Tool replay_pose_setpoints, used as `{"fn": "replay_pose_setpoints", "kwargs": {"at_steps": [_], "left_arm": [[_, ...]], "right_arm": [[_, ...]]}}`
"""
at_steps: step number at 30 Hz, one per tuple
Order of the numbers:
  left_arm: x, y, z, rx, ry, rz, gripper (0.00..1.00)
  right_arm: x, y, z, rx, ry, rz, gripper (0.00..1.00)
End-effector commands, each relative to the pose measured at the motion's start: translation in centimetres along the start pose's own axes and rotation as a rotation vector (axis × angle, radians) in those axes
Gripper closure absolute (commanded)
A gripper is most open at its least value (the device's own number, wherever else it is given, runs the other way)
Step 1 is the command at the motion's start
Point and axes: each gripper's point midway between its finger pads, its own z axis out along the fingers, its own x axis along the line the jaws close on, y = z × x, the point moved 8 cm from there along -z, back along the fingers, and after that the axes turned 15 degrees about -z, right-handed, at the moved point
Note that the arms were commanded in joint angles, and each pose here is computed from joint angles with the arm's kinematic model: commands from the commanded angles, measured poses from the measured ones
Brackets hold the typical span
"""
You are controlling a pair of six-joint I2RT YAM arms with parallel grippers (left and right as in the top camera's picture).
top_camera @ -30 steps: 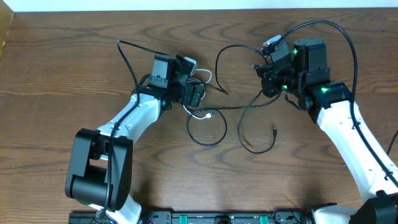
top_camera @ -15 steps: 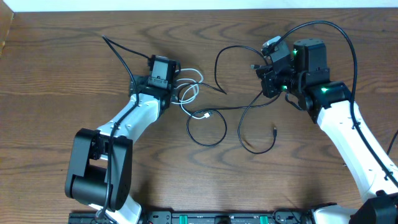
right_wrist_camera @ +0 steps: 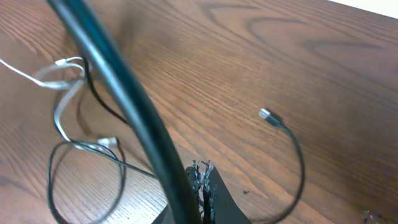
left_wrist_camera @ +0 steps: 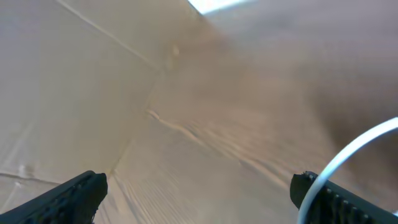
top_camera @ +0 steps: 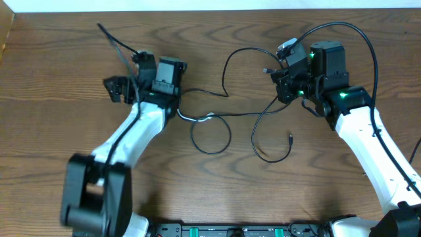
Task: Untangle cables
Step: 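Pull the white cable leftward with the left gripper, right holds black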
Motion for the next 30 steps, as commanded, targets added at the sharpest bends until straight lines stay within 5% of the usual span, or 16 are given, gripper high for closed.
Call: {"fn": "replay_pose_setpoints", "kwargs": {"at_steps": [1,10,13,14,16,25,30], "left_arm": [[3.8,4.4,-2.1,-0.106,0.047,-0.098,0.02],[11.8,10.2,-7.2,-0.297,0.013,-0.287,0.26],[14.0,11.1,-8.4,-0.34,0.006,-0.372,0.45],[14.8,11.4,-9.0,-0.361,-0.016,-0.404,0.62],[15.3,11.7,-9.5,-0.382,-0.058,-0.419,0.71],[16.6,12.4,-10.0,-0.418,-0.044,-0.419,0.92],[18.4,12.8,-9.4,-0.429,0.051,-0.482,0.92]], "right_arm": [[-0.1,0.3,-0.1,-0.008,0.005,0.012,0.99],[0.0,0.3,-0.1,-0.011,0.013,0.011,0.99],[0.0,0.3,0.0,-0.009,0.013,0.012,0.99],[0.0,0.2,0.1,-0.006,0.014,0.013,0.99],[-0.1,0.0,0.4,0.003,0.018,0.016,0.99],[-0.4,-1.9,3.1,0.085,0.047,0.048,0.99],[-0.9,-2.9,4.2,0.132,0.025,0.044,0.99]]}}
